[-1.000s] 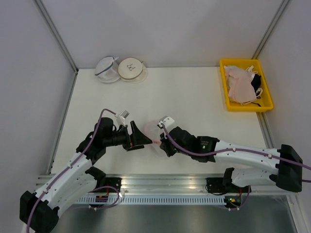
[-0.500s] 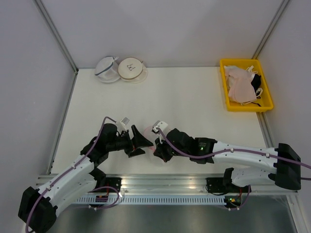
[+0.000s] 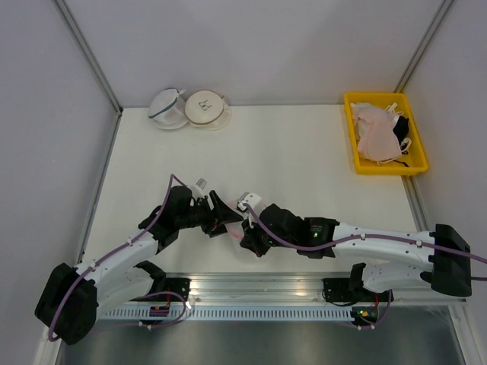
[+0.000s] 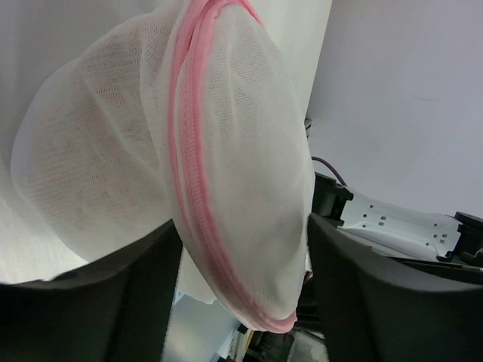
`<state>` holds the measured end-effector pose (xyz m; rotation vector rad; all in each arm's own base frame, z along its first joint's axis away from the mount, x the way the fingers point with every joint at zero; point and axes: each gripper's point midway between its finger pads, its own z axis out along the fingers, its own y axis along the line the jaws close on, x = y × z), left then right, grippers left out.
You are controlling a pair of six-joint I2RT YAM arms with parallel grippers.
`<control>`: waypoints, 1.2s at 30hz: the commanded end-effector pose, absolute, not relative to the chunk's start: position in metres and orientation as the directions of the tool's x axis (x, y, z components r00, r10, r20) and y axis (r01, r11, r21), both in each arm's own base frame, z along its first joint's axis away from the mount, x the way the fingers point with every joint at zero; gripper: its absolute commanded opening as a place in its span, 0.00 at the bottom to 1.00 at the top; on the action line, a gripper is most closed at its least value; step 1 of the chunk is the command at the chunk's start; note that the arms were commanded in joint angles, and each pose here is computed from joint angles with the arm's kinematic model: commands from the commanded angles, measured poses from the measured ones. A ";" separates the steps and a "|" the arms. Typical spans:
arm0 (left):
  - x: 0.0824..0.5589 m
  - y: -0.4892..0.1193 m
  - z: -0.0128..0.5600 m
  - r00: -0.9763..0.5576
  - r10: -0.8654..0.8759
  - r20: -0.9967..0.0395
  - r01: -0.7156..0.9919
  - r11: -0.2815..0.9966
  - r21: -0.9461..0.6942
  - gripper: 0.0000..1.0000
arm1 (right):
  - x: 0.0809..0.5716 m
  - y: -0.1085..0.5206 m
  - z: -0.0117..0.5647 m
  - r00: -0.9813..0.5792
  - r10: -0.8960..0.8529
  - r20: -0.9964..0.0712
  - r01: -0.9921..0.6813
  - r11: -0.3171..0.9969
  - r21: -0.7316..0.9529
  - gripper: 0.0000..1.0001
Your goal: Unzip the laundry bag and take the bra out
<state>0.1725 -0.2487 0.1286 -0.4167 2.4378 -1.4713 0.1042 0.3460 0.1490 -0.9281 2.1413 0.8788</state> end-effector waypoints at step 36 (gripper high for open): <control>0.187 -0.246 0.138 -0.897 -0.428 -0.115 -0.083 0.419 -0.904 0.17 | 0.098 0.272 0.101 -0.615 -0.473 -0.630 -0.711 0.679 0.185 0.00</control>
